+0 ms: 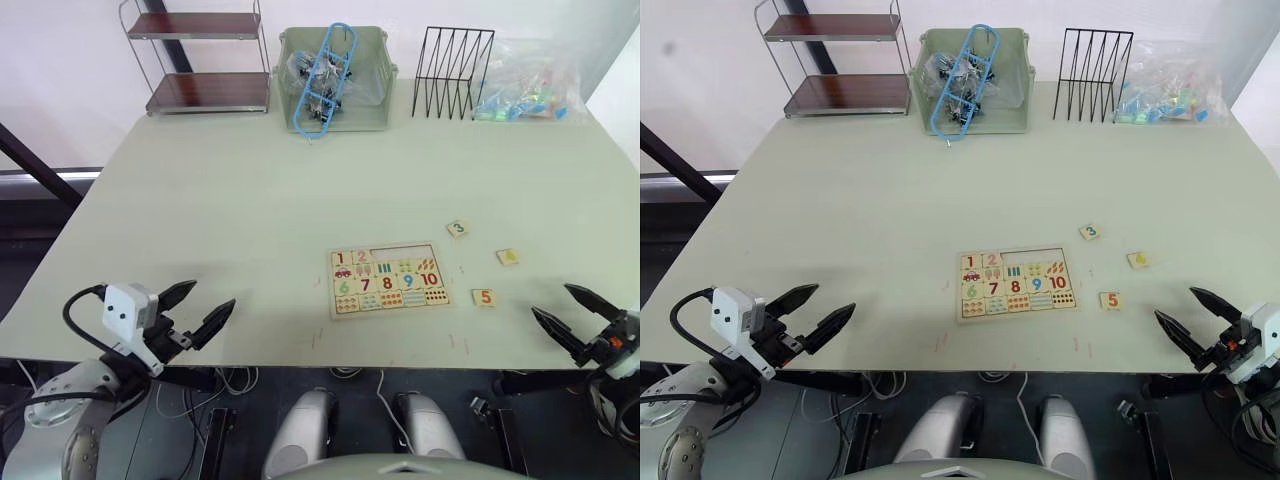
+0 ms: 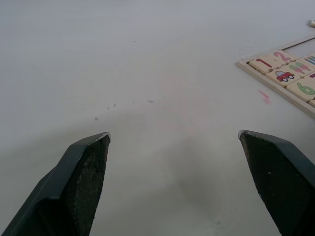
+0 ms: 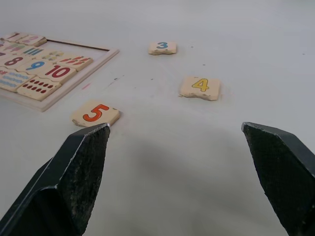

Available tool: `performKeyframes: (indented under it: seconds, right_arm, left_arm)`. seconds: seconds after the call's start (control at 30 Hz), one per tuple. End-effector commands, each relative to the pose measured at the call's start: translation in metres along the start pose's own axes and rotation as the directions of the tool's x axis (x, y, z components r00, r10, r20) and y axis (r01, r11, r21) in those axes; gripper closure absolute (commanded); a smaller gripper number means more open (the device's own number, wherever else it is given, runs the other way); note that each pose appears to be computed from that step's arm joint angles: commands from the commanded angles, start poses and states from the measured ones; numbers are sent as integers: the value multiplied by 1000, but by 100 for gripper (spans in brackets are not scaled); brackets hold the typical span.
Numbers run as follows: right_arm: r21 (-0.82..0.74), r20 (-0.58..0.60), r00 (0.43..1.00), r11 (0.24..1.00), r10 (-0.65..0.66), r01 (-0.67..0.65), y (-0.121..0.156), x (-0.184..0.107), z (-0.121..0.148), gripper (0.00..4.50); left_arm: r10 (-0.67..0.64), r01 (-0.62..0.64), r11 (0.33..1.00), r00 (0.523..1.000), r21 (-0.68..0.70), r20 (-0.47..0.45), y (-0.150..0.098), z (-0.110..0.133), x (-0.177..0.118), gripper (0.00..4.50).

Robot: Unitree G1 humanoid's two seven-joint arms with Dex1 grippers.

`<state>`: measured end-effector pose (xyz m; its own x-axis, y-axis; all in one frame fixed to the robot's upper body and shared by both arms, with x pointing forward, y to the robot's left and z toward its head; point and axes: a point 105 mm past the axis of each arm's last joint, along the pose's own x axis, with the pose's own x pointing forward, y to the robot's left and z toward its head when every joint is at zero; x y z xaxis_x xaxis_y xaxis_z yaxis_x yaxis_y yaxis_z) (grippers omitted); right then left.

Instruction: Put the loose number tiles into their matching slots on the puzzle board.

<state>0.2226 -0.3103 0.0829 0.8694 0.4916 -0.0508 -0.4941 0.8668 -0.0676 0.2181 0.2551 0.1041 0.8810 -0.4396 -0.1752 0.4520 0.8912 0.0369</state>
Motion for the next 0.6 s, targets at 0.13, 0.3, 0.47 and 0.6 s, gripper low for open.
performKeyframes:
  seconds: [0.13,0.3,0.47,0.6]
  right_arm:
    - [-49,44,999,999,-16,18,-6,-4,12,0]
    - [-47,50,999,999,-16,18,-5,-4,11,0]
    - [-44,51,999,999,-11,13,-3,-4,10,0]
    - [-42,59,998,999,-11,13,-2,-3,12,0]
  left_arm:
    - [-15,13,999,999,42,44,3,11,0,7]
    - [-40,38,998,998,40,48,2,10,3,7]
    - [-63,61,997,997,42,47,3,8,5,7]
    - [-76,73,996,996,44,51,3,7,7,7]
